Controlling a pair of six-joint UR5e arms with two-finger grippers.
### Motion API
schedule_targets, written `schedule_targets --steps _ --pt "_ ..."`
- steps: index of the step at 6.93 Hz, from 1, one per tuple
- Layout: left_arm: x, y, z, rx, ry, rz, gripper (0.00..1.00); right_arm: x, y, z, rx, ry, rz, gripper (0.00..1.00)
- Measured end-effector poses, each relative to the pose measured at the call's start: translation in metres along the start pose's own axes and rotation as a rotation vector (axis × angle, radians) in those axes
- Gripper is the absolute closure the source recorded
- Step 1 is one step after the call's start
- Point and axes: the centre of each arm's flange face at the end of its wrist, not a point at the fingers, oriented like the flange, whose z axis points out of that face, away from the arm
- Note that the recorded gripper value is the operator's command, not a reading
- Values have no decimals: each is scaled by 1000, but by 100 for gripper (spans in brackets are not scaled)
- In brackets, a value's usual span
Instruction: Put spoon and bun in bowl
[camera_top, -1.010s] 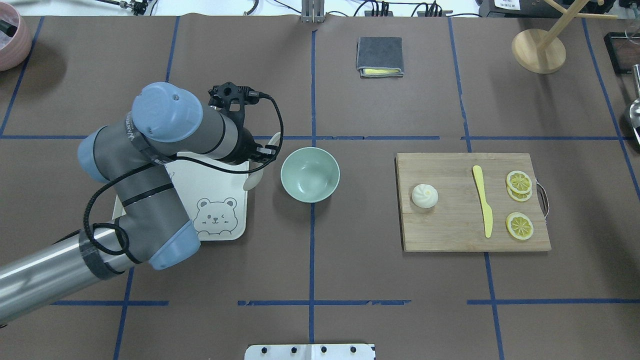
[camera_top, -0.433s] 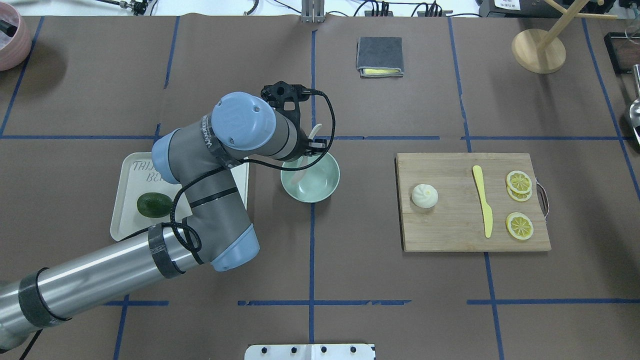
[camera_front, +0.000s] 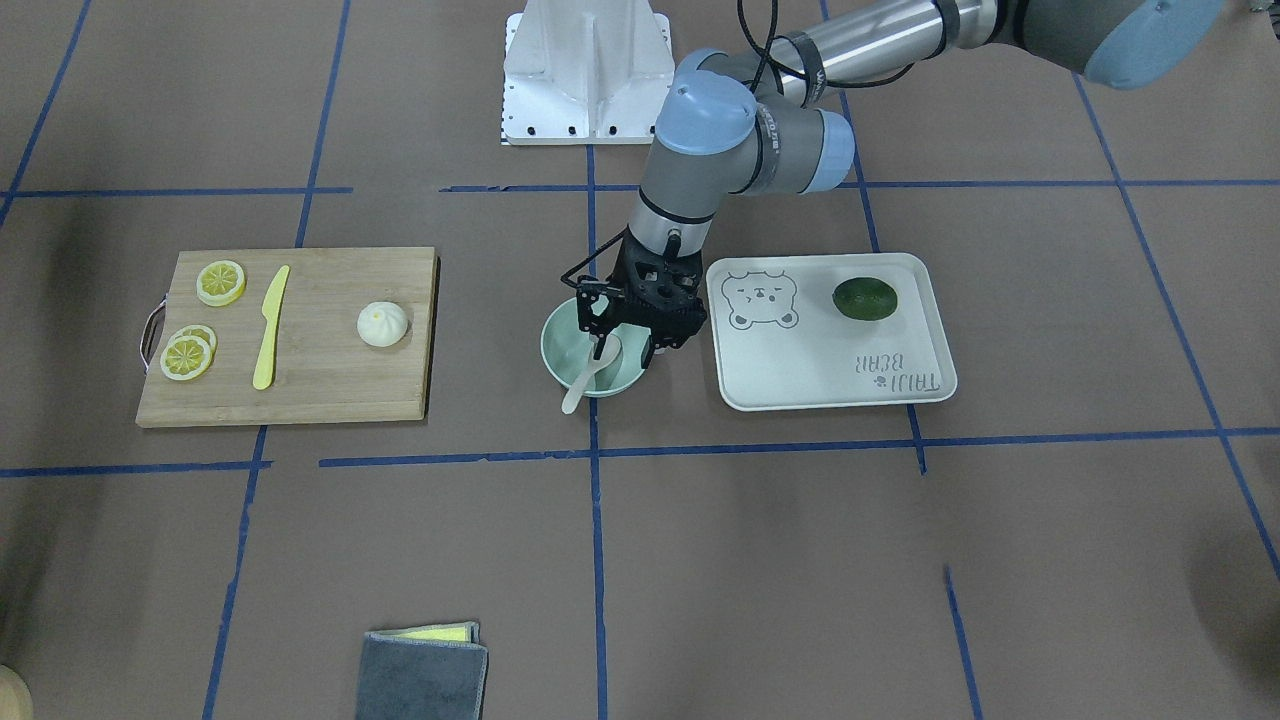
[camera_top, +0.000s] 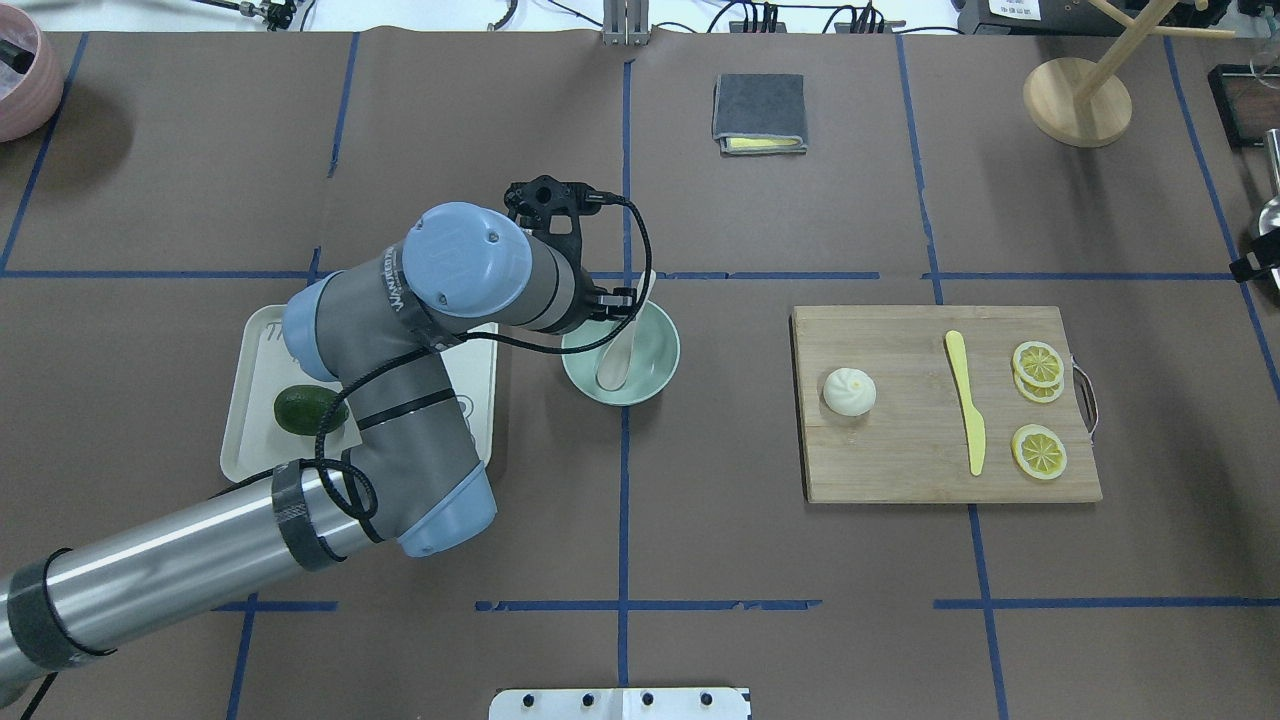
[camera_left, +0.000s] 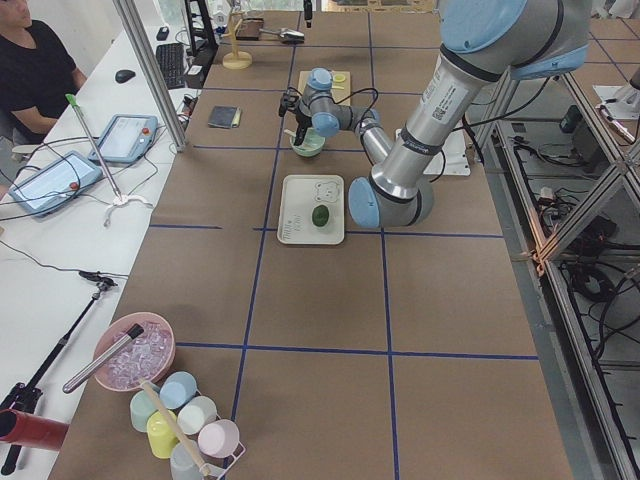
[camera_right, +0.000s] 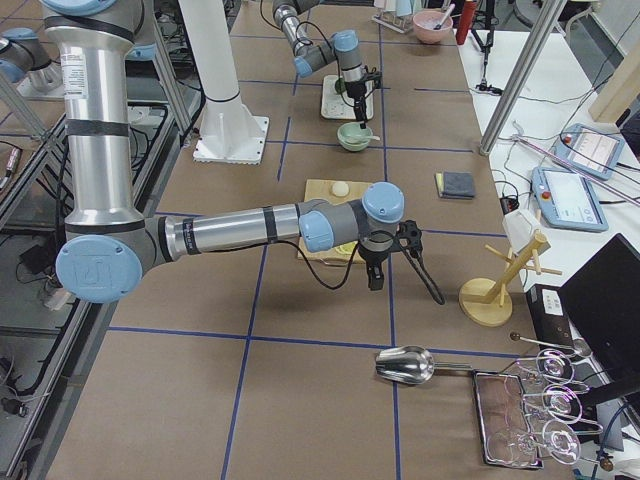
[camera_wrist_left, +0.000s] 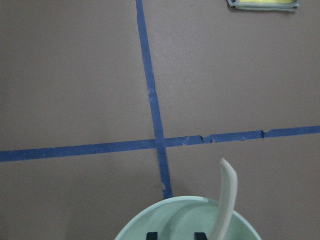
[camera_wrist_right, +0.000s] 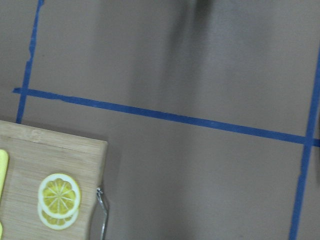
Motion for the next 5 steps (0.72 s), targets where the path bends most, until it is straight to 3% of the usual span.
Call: schedule_targets --steps 2,3,4,5 --pt "-50 -24 -44 30 -67 121 6 -80 0 27 32 -30 31 0" --pt "-89 -38 -68 42 -94 189 6 -126 6 41 41 -33 87 0" --pt "-132 -52 -94 23 -95 235 6 -176 14 55 49 -37 147 0" --pt "-178 -65 -122 -14 -76 265 5 -227 20 67 57 -48 198 9"
